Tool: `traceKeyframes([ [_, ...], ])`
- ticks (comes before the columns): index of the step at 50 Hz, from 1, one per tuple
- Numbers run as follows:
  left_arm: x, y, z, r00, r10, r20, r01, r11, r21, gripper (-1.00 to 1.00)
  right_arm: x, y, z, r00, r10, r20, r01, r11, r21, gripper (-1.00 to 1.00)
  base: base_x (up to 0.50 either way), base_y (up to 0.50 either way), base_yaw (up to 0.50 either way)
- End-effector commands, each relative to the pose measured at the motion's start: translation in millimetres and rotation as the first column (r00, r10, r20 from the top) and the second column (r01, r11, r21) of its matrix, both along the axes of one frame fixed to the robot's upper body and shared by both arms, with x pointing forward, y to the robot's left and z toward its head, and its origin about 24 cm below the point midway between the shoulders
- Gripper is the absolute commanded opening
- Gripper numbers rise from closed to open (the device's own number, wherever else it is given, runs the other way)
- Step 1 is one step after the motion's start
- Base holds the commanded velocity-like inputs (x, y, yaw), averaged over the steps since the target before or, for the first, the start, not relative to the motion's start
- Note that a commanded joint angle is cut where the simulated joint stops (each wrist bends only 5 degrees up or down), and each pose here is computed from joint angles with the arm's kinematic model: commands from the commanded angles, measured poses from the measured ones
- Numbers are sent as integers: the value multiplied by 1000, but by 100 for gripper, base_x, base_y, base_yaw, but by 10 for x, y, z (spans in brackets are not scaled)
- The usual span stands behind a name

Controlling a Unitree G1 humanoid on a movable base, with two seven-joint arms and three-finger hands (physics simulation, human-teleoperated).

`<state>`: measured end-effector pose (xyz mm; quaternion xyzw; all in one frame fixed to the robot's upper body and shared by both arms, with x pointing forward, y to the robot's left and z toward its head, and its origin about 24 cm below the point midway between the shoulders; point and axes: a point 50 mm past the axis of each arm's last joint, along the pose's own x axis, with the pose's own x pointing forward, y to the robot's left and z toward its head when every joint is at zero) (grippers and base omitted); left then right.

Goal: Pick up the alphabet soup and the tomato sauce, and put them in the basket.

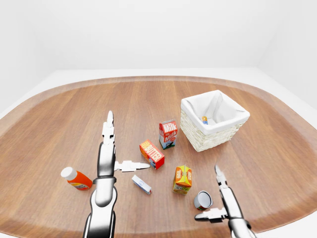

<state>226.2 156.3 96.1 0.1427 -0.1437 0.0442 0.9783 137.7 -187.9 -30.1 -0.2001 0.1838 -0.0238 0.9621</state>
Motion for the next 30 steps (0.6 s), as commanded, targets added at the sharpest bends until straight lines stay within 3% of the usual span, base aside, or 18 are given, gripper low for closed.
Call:
traceKeyframes([
  [1, -1, 4, 18, 1000, -2, 7, 2, 1000, 10, 100, -2, -3, -99, 999, -9, -34, 8, 1000, -28, 100, 0, 0, 0],
  [30, -2, -3, 0, 1000, -3, -1, 3, 1000, 13, 100, 34, 12, -239, 997, -9, -73, 2, 996, -85, 100, 0, 0, 0],
])
